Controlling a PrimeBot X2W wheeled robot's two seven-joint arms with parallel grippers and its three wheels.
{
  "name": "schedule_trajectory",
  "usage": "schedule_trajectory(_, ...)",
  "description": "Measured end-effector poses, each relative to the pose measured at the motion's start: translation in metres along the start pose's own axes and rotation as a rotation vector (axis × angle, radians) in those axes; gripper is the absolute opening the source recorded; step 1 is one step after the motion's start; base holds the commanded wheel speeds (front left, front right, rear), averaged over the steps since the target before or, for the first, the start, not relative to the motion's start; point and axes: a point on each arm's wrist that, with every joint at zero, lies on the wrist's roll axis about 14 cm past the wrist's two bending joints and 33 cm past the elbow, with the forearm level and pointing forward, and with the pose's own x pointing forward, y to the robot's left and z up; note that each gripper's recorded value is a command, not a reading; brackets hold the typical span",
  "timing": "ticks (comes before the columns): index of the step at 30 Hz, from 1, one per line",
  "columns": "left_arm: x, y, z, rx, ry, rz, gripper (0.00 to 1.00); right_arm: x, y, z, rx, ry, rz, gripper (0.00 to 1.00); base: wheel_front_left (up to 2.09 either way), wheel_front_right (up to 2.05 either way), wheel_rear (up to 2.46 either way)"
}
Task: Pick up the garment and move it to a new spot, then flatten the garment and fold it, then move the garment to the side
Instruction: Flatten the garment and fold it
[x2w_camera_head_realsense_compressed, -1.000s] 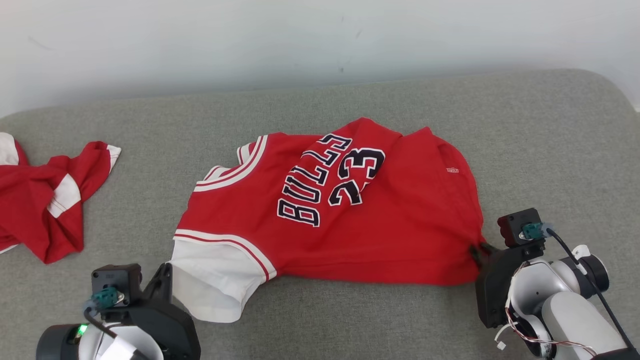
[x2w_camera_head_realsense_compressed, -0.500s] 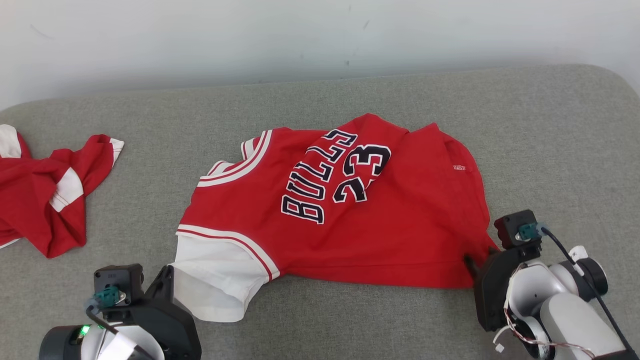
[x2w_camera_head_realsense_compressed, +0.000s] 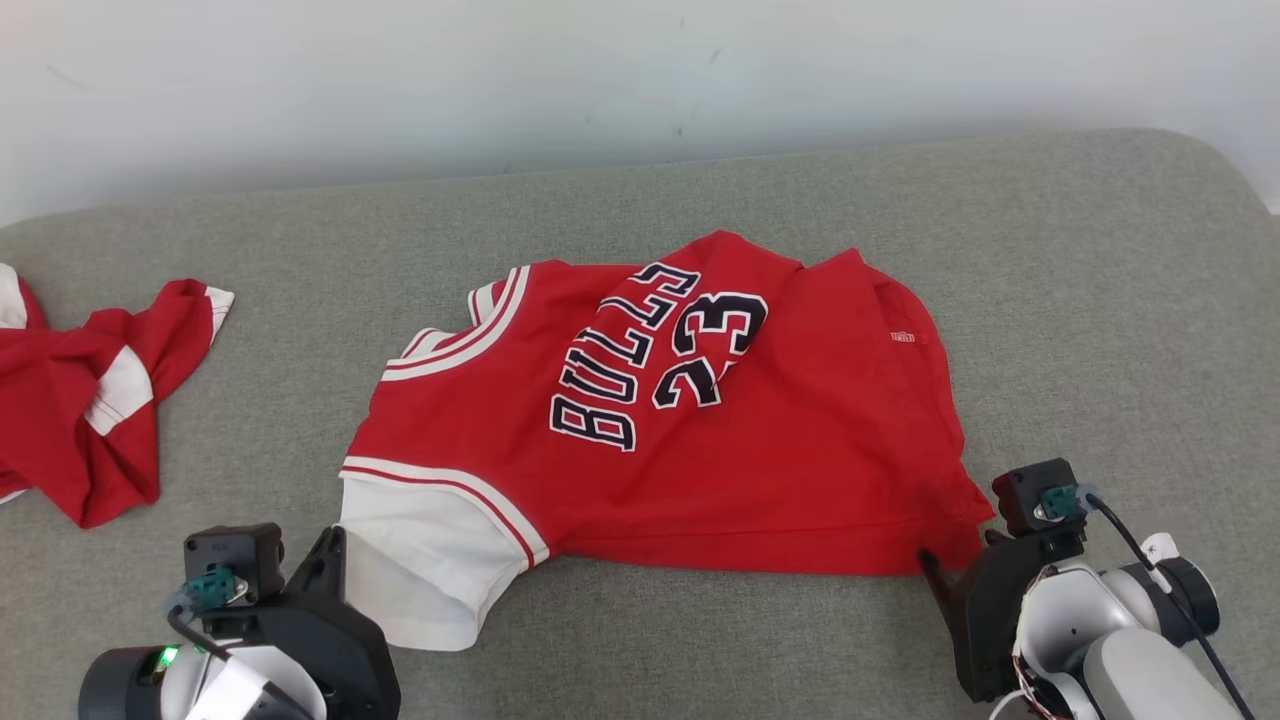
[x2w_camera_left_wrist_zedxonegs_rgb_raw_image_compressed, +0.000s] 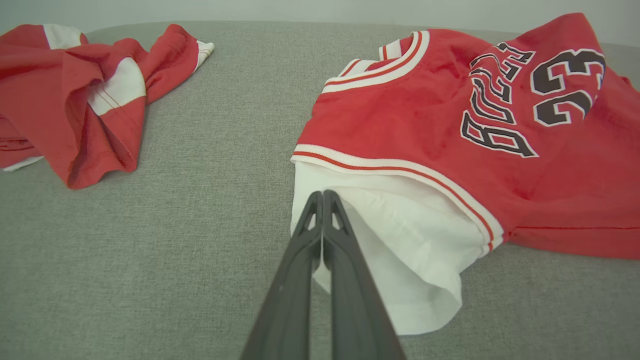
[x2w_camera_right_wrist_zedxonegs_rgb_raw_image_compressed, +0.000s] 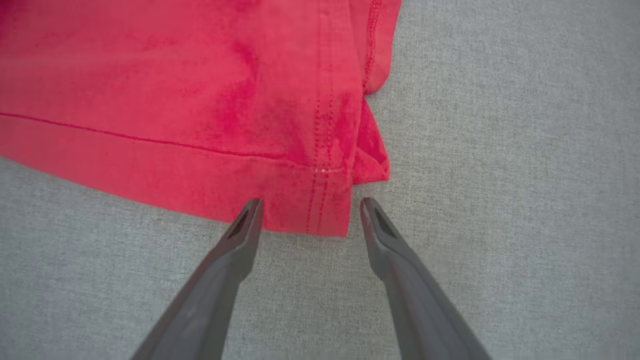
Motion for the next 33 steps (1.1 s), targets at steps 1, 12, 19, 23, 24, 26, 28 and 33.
schedule_trajectory(1, 0.0, -0.001, 0.0, 0.0, 0.001, -0.003, 0.0, 0.0, -0.001, -0.003, 0.003, 0.013, -0.002, 1.0, 0.0, 0.0, 0.0)
schedule_trajectory(12, 0.003, -0.001, -0.005, 0.001, 0.012, -0.003, 0.0, 0.001, -0.003, 0.003, 0.02, -0.005, -0.012, 0.09, 0.0, 0.0, 0.0)
schedule_trajectory(19, 0.003, 0.001, -0.004, -0.003, 0.004, 0.001, 0.0, 0.0, -0.003, 0.009, 0.022, -0.027, -0.014, 0.0, 0.0, 0.0, 0.0)
schedule_trajectory(23, 0.003, 0.001, 0.006, -0.016, -0.028, -0.001, 0.0, -0.003, -0.005, 0.029, 0.022, -0.096, -0.021, 0.0, 0.0, 0.0, 0.0)
schedule_trajectory(24, 0.003, 0.002, 0.008, -0.017, -0.04, 0.0, 0.0, -0.005, -0.006, 0.035, 0.027, -0.12, -0.022, 0.0, 0.0, 0.0, 0.0)
schedule_trajectory(26, 0.002, 0.002, 0.013, -0.018, -0.058, 0.001, 0.0, -0.008, -0.005, 0.046, 0.043, -0.163, -0.021, 0.0, 0.0, 0.0, 0.0)
schedule_trajectory(28, 0.002, 0.002, 0.014, -0.018, -0.063, 0.001, 0.0, -0.01, -0.004, 0.051, 0.051, -0.182, -0.018, 0.0, 0.0, 0.0, 0.0)
schedule_trajectory(33, -0.003, 0.0, 0.011, -0.032, -0.057, -0.014, 0.0, -0.017, -0.004, 0.047, 0.034, -0.181, -0.01, 0.0, 0.0, 0.0, 0.0)
